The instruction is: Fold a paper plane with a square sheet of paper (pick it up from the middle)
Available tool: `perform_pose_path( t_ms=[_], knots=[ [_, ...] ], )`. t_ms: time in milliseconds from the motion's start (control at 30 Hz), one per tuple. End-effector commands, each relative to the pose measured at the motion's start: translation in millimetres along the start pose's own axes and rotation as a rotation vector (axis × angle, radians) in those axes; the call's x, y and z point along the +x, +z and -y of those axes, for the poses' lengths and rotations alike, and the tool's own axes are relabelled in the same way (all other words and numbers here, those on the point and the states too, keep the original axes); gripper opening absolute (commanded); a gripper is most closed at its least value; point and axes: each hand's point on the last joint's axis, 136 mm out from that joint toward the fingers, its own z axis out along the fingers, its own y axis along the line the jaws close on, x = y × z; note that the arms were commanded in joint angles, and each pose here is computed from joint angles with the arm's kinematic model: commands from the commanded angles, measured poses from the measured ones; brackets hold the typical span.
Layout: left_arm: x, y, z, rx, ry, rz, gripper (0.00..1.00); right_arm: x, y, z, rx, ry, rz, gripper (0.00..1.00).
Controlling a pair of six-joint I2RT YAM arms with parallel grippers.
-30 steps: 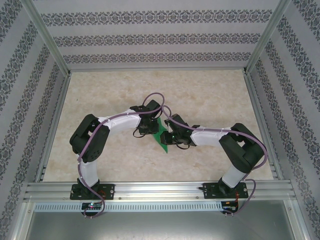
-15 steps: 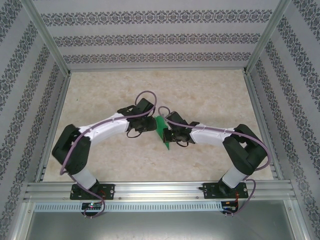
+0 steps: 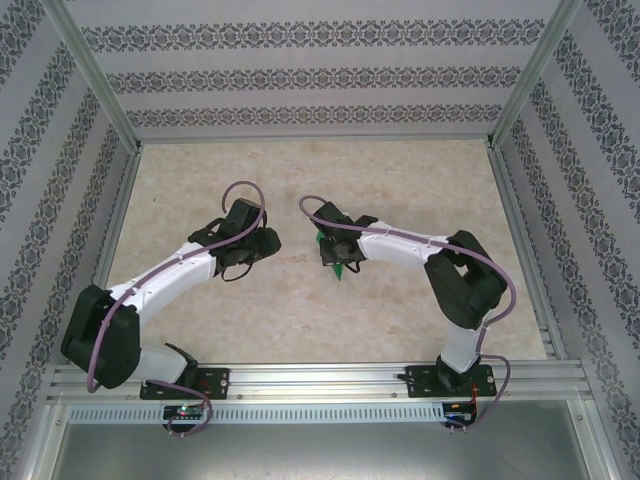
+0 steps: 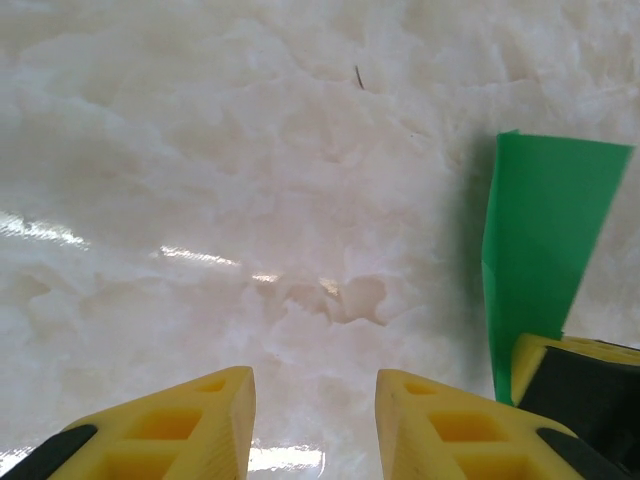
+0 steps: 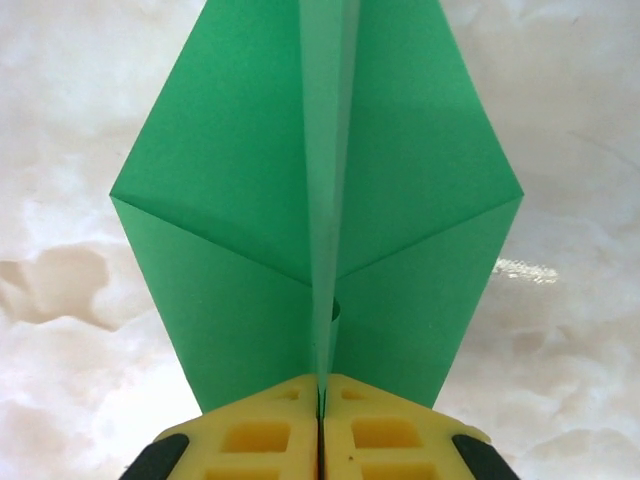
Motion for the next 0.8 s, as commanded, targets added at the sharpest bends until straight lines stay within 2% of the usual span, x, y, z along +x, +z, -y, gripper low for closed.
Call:
perform_pose_path(
  t_ms=[0, 200, 367, 567, 767],
  knots=[
    [-15, -8, 3, 0.042, -0.038, 0.062, 0.38, 4, 8, 1, 0.021, -0.018, -0.043, 0.09],
    [-15, -8, -2, 0.040, -0.045, 0.060, 0.38, 9, 18, 0, 0.022, -0.012, -0.067, 0.18],
    [-16, -6, -3, 0.038, -0.049, 0.056, 0.38, 11, 24, -1, 0.015, -0.011, -0.079, 0.18],
    [-14, -4, -3, 0.036, -0.051, 0.046, 0.38, 37, 47, 1, 0.016, 0.005, -0.151, 0.14],
    [-12, -4, -2, 0.043, -0.051, 0.035, 0.38, 46, 51, 2, 0.032, 0.012, -0.186, 0.17]
  ],
)
